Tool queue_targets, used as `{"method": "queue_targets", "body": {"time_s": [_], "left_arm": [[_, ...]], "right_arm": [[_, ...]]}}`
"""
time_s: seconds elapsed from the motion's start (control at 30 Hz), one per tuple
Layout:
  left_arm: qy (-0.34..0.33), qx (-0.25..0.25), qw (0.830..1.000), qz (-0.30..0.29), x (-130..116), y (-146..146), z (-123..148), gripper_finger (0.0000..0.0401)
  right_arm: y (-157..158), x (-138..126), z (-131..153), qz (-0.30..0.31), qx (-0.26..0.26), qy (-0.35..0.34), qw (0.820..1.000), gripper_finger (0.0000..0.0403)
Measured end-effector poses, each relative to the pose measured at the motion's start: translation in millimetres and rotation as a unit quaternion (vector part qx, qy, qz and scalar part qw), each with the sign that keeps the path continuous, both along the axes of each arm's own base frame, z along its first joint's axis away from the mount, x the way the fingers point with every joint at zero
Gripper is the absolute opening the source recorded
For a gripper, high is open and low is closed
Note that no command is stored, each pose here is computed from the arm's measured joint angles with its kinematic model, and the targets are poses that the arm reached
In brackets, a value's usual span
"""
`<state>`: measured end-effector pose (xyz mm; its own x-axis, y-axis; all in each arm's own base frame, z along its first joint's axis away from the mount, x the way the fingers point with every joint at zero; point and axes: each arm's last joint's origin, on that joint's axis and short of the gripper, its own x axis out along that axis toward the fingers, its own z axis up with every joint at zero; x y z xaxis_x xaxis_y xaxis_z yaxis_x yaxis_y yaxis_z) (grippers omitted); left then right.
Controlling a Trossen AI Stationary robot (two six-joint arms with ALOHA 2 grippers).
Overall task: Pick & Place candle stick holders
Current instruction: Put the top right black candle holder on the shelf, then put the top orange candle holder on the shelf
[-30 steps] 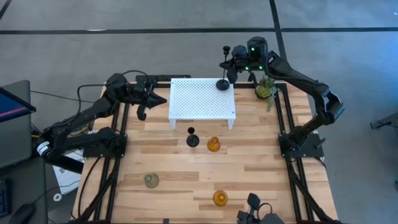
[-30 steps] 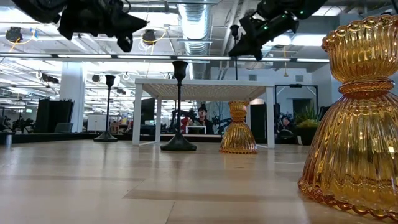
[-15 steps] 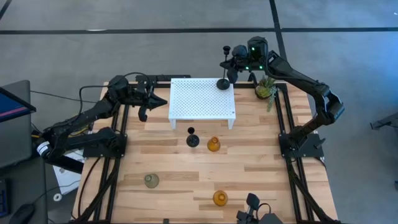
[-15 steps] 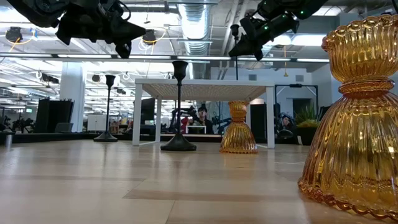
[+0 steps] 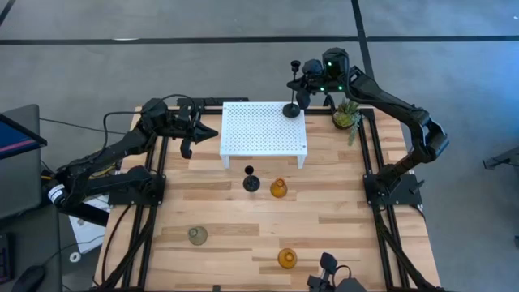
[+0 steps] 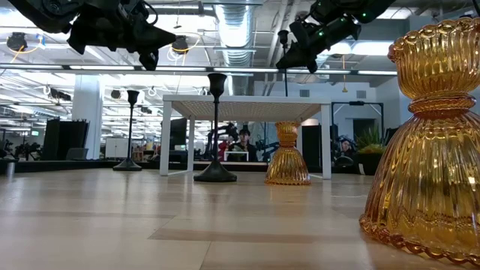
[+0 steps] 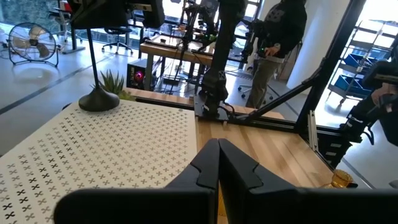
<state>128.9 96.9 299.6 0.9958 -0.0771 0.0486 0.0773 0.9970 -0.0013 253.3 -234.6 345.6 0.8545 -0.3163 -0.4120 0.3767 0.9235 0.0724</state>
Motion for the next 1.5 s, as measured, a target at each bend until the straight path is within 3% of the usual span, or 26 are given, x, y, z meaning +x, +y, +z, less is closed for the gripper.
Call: {"method": "queue_targets", "body": {"time_s": [0.3,0.7,0.97,1.33,1.5], "left_arm": [[0.0,0.0,1.0,0.0,0,0,0,0.0004],[0.0,0.0,1.0,0.0,0,0,0,0.0004],[0.0,0.0,1.0,0.0,0,0,0,0.0004],[0.0,0.0,1.0,0.0,0,0,0,0.0004],[0.0,0.0,1.0,0.0,0,0,0,0.0004]], "right_arm": [[-10,21,-22,0.016,0.013,0.008,1.0,0.0],[0,9,-8,0.012,0.004,0.002,1.0,0.0019],[6,3,-3,0.005,-0.017,0.025,1.0,0.0081],[7,-3,-1,-0.012,-0.021,0.041,0.999,0.0236],[13,-10,9,-0.012,-0.026,0.035,0.999,0.0254]]}}
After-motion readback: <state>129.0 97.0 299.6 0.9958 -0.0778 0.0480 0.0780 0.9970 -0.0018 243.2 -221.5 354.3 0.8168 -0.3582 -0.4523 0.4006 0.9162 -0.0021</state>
